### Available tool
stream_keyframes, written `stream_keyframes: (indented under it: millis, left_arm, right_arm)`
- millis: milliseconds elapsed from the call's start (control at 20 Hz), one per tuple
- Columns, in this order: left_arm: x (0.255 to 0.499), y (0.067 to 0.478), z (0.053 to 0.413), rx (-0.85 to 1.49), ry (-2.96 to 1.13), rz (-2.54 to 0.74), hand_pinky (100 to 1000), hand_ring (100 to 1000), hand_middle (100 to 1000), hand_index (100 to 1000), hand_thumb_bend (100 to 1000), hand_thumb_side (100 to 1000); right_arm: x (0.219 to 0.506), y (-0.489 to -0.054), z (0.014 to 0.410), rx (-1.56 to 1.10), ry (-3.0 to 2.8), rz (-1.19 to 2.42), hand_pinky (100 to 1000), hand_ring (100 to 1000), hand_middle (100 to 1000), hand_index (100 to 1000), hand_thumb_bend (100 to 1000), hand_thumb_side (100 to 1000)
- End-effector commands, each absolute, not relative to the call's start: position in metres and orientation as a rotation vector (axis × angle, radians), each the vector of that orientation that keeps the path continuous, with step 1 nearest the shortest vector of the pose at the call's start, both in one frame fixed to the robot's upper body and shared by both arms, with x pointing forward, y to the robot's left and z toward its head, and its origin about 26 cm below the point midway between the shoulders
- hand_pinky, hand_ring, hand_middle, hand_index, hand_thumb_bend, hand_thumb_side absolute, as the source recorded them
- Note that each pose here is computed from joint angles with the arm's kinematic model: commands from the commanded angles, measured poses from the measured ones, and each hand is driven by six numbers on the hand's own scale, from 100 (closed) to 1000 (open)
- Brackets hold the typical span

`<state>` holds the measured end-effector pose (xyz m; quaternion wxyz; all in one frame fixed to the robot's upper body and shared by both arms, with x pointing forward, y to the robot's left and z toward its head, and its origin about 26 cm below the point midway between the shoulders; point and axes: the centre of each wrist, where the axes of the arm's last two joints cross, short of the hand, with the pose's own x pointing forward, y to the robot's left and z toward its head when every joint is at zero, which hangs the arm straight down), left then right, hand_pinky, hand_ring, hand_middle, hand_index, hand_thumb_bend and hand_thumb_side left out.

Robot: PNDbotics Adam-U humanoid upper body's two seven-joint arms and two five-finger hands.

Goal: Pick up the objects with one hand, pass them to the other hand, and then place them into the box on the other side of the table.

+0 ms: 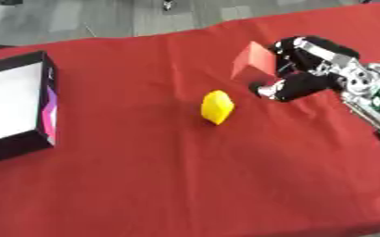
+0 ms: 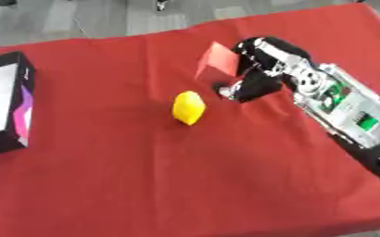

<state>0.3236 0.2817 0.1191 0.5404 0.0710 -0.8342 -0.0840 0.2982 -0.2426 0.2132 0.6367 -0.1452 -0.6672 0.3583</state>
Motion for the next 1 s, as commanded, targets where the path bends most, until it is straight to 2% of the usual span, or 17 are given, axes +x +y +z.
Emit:
stream_keyframes:
  millis: [50,450,1000]
  left_arm:
    - [0.326,0.279,0.154,0.204,-2.034,-0.39,815,683,748,837,301,646]
    - [0.33,0.249,0.208,0.302,-2.003,-0.873,822,723,770,863,346,602]
    - [0.325,0.196,0.235,0.307,-1.878,-1.239,823,746,780,871,389,532]
  right_arm:
    - [0.296,-0.231,0.219,-0.306,-1.576,0.841,736,680,460,575,310,100]
    - [0.297,-0.203,0.22,-0.268,-1.726,0.889,732,674,457,573,312,100]
    - [0.294,-0.176,0.22,-0.2,-1.808,0.945,730,675,457,574,307,100]
